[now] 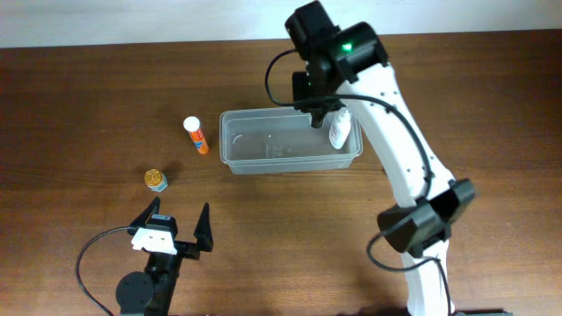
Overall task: Pack container
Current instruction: 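Carry the dark bottle left over the container, then lower the dark bottle into the container beside the spray bottle and release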
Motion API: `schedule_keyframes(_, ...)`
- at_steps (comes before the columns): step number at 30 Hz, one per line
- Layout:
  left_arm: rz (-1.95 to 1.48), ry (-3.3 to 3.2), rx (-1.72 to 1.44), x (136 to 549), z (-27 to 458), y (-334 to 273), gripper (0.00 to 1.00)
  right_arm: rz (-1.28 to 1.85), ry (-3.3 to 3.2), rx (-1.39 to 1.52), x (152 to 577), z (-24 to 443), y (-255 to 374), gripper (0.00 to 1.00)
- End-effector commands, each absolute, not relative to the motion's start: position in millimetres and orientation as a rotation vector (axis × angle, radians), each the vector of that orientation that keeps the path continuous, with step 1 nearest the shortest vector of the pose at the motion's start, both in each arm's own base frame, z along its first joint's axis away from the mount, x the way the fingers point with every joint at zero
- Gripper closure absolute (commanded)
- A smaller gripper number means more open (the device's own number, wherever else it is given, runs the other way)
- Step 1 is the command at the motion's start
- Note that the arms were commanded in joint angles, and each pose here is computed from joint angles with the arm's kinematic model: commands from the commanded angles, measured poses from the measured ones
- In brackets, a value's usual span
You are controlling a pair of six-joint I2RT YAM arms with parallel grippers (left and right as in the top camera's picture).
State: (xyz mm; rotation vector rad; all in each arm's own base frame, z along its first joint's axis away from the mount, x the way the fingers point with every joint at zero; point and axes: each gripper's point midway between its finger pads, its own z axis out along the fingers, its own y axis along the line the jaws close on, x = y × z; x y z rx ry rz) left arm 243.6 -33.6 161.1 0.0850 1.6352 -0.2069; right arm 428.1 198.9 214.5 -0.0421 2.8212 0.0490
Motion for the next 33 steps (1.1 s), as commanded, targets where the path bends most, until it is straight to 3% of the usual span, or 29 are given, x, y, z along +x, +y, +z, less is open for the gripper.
schedule_keyframes(1,-0.201,1.634,0.07,243.6,160.7,-30.9,0.0,0.007,2.796,0.001,439.7,209.2,196.9,0.79)
schedule_keyframes(5,-0.201,1.634,0.07,243.6,160.7,-30.9,0.01,-0.021,2.821,-0.039,448.1,190.2,195.6,0.75)
schedule_keyframes(33,-0.201,1.635,0.07,243.6,160.6,-30.9,0.01,0.056,2.96,-0.118,465.1,121.8,189.9,0.75)
